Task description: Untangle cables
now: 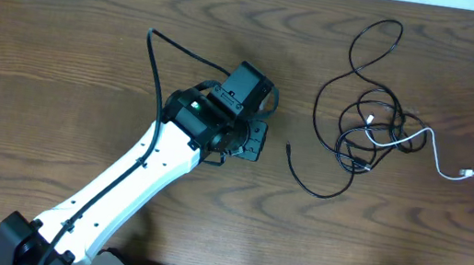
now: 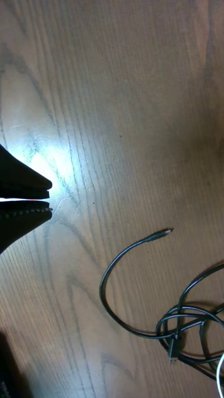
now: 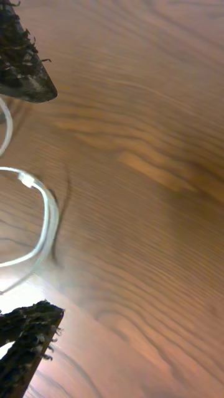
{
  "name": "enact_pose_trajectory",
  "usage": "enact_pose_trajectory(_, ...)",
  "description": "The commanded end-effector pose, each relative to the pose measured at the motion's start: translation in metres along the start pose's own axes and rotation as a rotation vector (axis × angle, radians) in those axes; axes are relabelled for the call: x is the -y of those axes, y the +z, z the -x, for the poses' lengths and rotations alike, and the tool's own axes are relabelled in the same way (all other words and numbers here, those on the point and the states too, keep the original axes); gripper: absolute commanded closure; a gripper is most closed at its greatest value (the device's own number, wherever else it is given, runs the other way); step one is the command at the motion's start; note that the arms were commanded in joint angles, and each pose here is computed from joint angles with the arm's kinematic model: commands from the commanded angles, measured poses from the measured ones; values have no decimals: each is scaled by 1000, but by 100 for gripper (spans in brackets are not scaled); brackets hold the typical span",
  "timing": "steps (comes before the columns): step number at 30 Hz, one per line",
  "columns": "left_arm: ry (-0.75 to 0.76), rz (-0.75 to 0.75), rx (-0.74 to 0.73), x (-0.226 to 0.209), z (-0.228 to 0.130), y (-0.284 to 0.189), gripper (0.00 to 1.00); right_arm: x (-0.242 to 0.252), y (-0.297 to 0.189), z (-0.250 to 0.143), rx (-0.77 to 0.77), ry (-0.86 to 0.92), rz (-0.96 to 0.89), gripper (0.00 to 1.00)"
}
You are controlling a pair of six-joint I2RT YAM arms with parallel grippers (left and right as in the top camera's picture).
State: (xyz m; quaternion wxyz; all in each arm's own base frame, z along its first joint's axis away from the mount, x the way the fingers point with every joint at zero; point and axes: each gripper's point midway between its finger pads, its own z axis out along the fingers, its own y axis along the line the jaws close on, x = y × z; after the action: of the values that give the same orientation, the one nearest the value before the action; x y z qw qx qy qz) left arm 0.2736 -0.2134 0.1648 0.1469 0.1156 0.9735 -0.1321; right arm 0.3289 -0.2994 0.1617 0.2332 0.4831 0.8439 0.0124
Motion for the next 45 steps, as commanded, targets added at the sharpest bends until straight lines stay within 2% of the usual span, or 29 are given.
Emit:
enact_pose_trajectory(1, 17, 7, -2, -1, 1, 1, 91, -43, 0, -26, -83, -135, 106, 1)
enact_pose_trajectory(6, 17, 8, -3, -1, 0, 1, 83, -111, -5, -87, -238, -397, 284, 1)
enact_pose_trajectory(7, 17, 7, -2, -1, 0, 1, 79, -124, -7, -98, -258, -433, 315, 1)
enact_pose_trajectory(10, 17, 7, -1, -1, 1, 1, 77, -164, -13, -121, -276, -512, 407, 1)
enact_pose_trajectory(13, 17, 8, -2, -1, 1, 1, 73, -187, -14, -151, -331, -546, 438, 10)
enact_pose_trajectory(16, 17, 8, -2, -1, 1, 1, 72, -191, -8, -175, -384, -493, 367, 20)
enact_pose_trajectory(20, 17, 8, -3, -1, 0, 1, 71, -185, 9, -197, -397, -426, 233, 20)
enact_pose_trajectory(25, 17, 8, -3, -1, 0, 1, 68, -189, 31, -227, -386, -434, 196, 21)
enact_pose_trajectory(30, 17, 8, -3, -1, 0, 1, 68, -165, 53, -220, -249, -346, -15, 21)
enact_pose_trajectory(36, 16, 11, -10, -2, -2, 3, 67, -168, 67, -222, -200, -302, -1, 25)
enact_pose_trajectory(41, 15, 15, -20, -4, -5, 6, 67, -169, 77, -221, -170, -240, 25, 40)
enact_pose_trajectory(45, 15, 15, -22, -4, -6, 6, 67, -169, 78, -220, -166, -226, 26, 62)
